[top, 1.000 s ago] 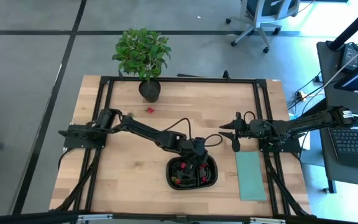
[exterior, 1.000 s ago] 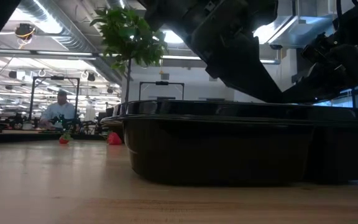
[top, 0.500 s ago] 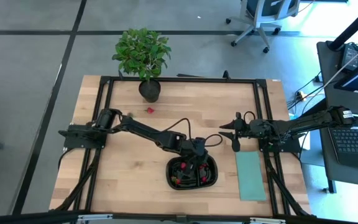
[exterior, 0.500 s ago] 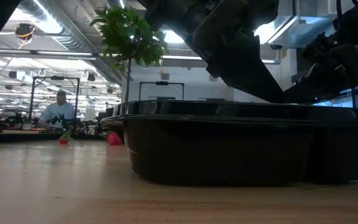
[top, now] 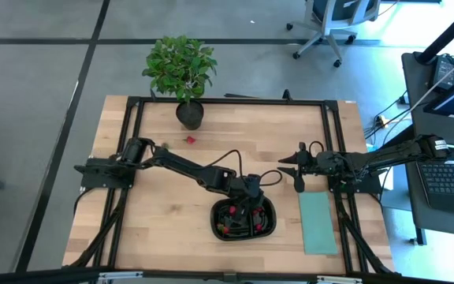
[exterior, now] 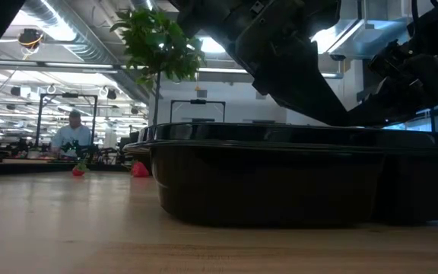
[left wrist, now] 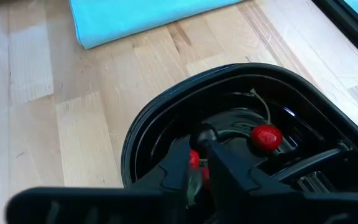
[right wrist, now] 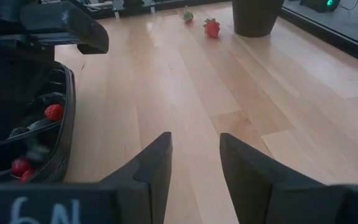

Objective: Pick and placing Produce into tupperware
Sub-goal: Put the black cherry into the right side of the black container, then put the left strawberry into the left side of the black container

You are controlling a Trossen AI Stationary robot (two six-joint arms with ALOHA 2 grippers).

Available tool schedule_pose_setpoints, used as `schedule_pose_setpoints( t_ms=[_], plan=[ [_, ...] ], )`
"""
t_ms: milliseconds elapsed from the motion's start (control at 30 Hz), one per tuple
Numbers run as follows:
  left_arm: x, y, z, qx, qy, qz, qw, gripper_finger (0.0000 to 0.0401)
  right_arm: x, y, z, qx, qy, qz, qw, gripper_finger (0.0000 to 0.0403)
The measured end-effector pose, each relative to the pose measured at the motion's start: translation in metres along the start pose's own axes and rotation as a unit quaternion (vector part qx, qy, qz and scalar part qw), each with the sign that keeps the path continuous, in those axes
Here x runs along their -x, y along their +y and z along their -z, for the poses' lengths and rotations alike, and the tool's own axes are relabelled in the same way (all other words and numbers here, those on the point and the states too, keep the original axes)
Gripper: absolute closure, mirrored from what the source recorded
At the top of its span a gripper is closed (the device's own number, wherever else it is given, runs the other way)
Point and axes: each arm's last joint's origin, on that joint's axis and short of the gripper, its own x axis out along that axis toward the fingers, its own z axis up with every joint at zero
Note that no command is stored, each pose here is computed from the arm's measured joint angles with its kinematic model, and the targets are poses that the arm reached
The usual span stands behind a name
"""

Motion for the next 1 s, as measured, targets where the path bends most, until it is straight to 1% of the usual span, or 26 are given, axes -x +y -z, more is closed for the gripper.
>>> schedule_pose_setpoints(
  t_ms=[133,233,300,433,500,567,633,667,767,867,933,1000],
  plan=[
    [0.0,0.0,0.0,0.0,0.0,-0.001,1.0,0.0322,0.0,0.0,0.0,0.0,0.0,0.0,1.0,0.0265],
    [0.011,0.002,-0.001,0.003,0.028,-0.013,1.0,0.031,0.0,0.0,0.0,0.0,0.0,0.0,1.0,0.0265],
    [0.029,0.004,-0.003,0.008,0.061,-0.032,0.998,0.0305,0.0,0.0,0.0,0.0,0.002,0.0,1.0,0.0265],
    [0.076,0.012,-0.012,0.035,0.095,-0.077,0.992,0.0301,0.0,0.0,0.003,0.002,0.014,0.002,1.0,0.0265],
    [0.099,0.018,-0.013,0.049,0.118,-0.116,0.985,0.0301,0.0,-0.001,0.004,0.003,0.02,0.003,1.0,0.0265],
    [0.125,0.025,-0.01,0.071,0.148,-0.175,0.971,0.03,0.0,-0.001,0.004,0.003,0.021,0.004,1.0,0.0265],
    [0.151,0.032,-0.006,0.1,0.172,-0.233,0.952,0.03,0.0,-0.001,0.004,0.004,0.022,0.004,1.0,0.0265],
    [0.164,0.035,-0.004,0.118,0.185,-0.253,0.942,0.03,0.0,-0.001,0.004,0.005,0.021,0.004,1.0,0.0265],
    [0.197,0.043,0.008,0.175,0.215,-0.289,0.916,0.03,0.0,-0.001,0.005,0.006,0.023,0.004,1.0,0.0265],
    [0.223,0.05,0.023,0.225,0.235,-0.322,0.889,0.03,0.0,-0.001,0.005,0.008,0.024,0.004,1.0,0.0265],
    [0.235,0.054,0.037,0.25,0.245,-0.342,0.872,0.03,0.0,-0.001,0.005,0.008,0.024,0.004,1.0,0.0265],
    [0.243,0.055,0.051,0.274,0.245,-0.354,0.86,0.03,0.0,-0.001,0.005,0.009,0.026,0.004,1.0,0.0265]
  ],
)
